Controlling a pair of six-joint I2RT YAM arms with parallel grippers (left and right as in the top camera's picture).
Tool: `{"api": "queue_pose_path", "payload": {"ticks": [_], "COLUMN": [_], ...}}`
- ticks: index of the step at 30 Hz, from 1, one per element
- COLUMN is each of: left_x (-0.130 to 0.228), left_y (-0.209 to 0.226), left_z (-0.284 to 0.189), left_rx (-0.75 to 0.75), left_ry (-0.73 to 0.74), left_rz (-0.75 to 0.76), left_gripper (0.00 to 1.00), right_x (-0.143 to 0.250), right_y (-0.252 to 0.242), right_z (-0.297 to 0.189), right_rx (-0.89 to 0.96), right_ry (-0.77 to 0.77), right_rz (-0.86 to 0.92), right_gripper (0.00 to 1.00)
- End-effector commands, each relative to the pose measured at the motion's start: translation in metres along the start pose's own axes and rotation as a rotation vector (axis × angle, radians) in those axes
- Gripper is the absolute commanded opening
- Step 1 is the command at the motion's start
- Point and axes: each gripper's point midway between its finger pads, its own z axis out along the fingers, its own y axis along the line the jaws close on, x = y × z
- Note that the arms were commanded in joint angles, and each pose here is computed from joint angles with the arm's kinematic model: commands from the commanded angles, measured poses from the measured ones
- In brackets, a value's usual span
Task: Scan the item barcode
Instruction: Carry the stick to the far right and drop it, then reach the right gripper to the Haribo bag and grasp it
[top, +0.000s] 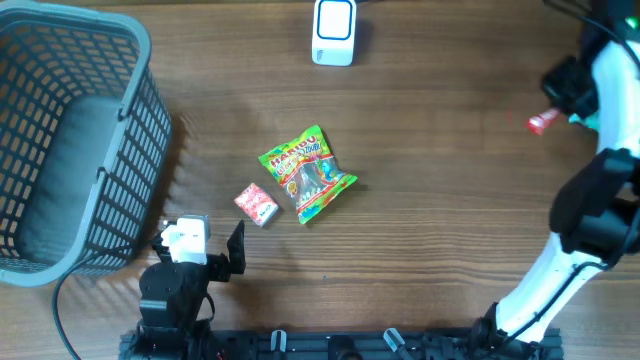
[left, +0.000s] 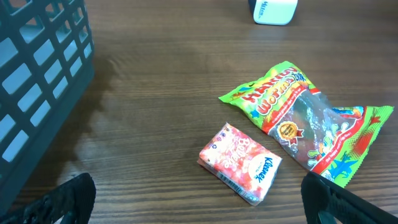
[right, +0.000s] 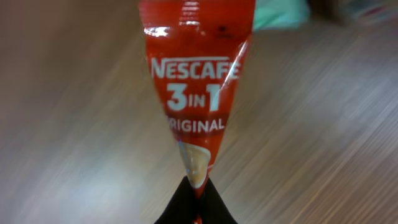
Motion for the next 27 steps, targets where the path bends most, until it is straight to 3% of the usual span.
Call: {"api": "queue_pose_path", "payload": {"ticks": [1, 6, 7, 8, 9, 14, 17, 22, 27], "left_x": [0.001, 0.001, 0.001, 0.001, 0.001, 0.001, 0.001, 0.001, 0.001], "left_y": [0.002, 0.002, 0.002, 0.002, 0.002, 0.002, 0.002, 0.002, 0.002], "left_z": [0.001, 0.001, 0.001, 0.001, 0.001, 0.001, 0.001, 0.001, 0.001], "left_rx": [-0.008, -0.008, -0.008, -0.008, -0.008, -0.008, -0.008, -0.008, -0.008], "left_ry": [-0.002, -0.002, -0.002, -0.002, -0.002, -0.002, -0.002, -0.002, -0.002], "left_rz": [0.013, 0.013, 0.013, 0.013, 0.013, 0.013, 0.013, 0.014, 0.013], "left_gripper": [1.0, 1.0, 1.0, 1.0, 1.0, 1.0, 1.0, 1.0, 1.0], "right_x": [-0.01, -0.01, -0.013, -0.014, -0.015, -0.007, 0.025, 0.144, 0.271], "right_y": [-0.044, -0.069, -0.068, -0.065, -0.059, -0.009, 0.031, 0.126, 0.174], "right_z": [0.045, 0.075, 0.071, 0.067, 0.061, 0.0, -0.045, -0.109, -0.123], "right_rx": [0.124, 0.137, 0.129, 0.111, 0.077, -0.141, -0.264, -0.572, -0.574], "right_ry": [-0.024, -0.023, -0.027, -0.026, -0.017, 0.045, 0.077, 0.198, 0.19], "right_rz": [-0.063, -0.003, 0.002, 0.003, 0.004, -0.036, -0.159, -0.687, -1.127], "right_gripper": [0.05, 0.11, 0.31, 0.82, 1.0, 1.0, 0.99, 1.0, 1.0]}}
